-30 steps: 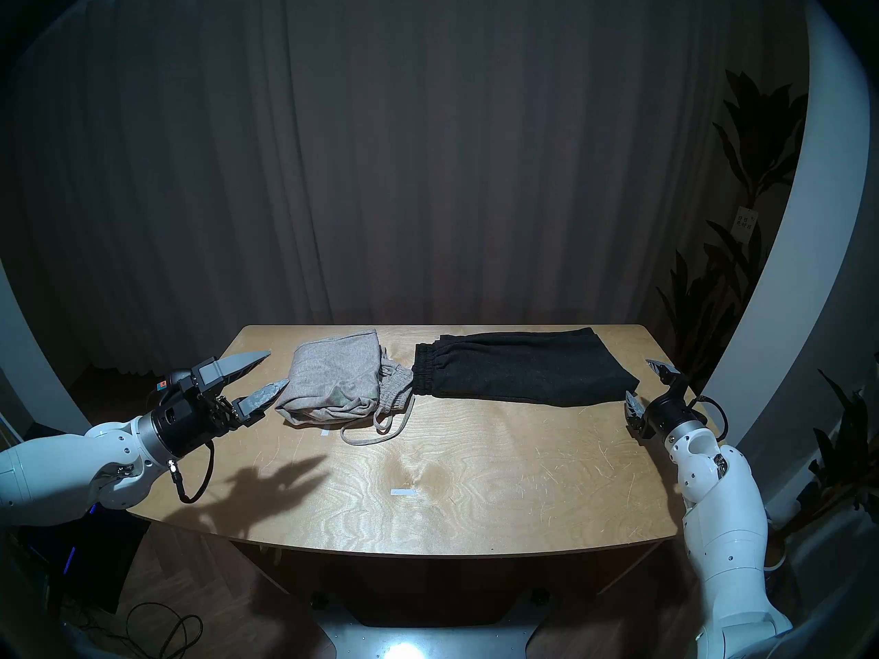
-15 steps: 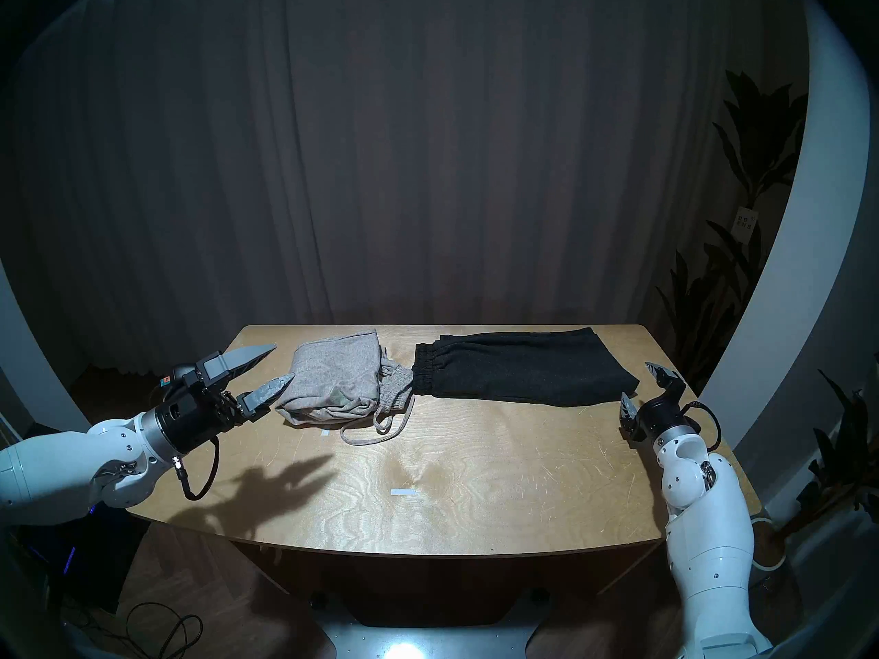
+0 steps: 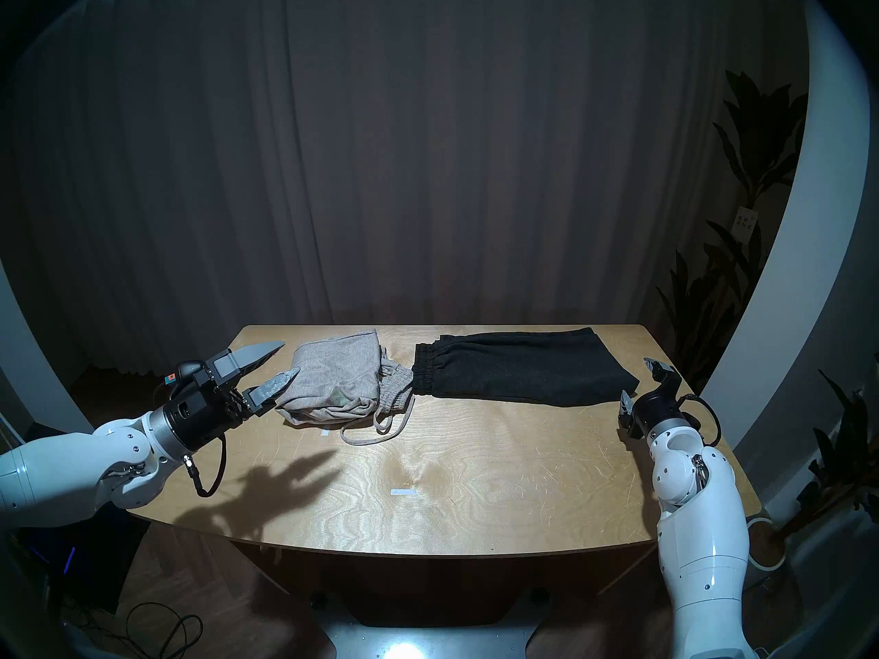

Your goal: Fold pants twice and stack them

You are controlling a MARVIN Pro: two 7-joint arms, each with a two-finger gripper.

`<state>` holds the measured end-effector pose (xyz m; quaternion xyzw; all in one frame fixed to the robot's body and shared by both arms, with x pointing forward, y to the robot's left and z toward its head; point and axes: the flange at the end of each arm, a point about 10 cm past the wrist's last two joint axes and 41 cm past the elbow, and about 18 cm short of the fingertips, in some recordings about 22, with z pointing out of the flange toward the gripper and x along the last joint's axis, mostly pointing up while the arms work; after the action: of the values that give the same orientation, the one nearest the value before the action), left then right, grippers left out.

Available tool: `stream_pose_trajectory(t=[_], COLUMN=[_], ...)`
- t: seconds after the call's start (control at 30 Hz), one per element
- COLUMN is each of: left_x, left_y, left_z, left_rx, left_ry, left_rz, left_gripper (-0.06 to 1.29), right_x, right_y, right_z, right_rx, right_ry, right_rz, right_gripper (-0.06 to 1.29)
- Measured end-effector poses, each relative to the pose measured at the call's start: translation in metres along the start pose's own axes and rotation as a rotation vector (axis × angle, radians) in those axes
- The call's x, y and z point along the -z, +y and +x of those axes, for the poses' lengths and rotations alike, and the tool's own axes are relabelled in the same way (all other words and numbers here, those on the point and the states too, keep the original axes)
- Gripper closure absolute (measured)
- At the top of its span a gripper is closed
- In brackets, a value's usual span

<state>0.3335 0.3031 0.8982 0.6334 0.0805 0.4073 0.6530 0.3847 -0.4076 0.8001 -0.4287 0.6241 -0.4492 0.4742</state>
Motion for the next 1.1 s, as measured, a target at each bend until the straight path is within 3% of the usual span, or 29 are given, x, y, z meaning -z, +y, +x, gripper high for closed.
stream_pose_trajectory(t=[0.37,0.6,0.83,1.1], left_x=[-0.005,-0.009,-0.013,-0.012], left_y=[-0.007,-0.009,-0.008,-0.005], left_z=[-0.005,-0.010,-0.017,-0.027], left_rx=[-0.051,-0.088,-0.143,-0.181], left_ry=[0.036,0.069,0.125,0.177], left_rz=[0.033,0.055,0.073,0.081], left_gripper=[-0.02,-0.02,-0.02,-0.02], right_x=[0.007,0.018,0.023,0.018], right_y=[-0.007,-0.012,-0.020,-0.028], right_z=[-0.025,-0.032,-0.044,-0.057], right_rx=[0.096,0.152,0.173,0.154], right_ry=[0.075,0.183,0.296,0.320], right_rz=[-0.086,-0.174,-0.254,-0.290], right_gripper=[-0.02,-0.02,-0.02,-0.02])
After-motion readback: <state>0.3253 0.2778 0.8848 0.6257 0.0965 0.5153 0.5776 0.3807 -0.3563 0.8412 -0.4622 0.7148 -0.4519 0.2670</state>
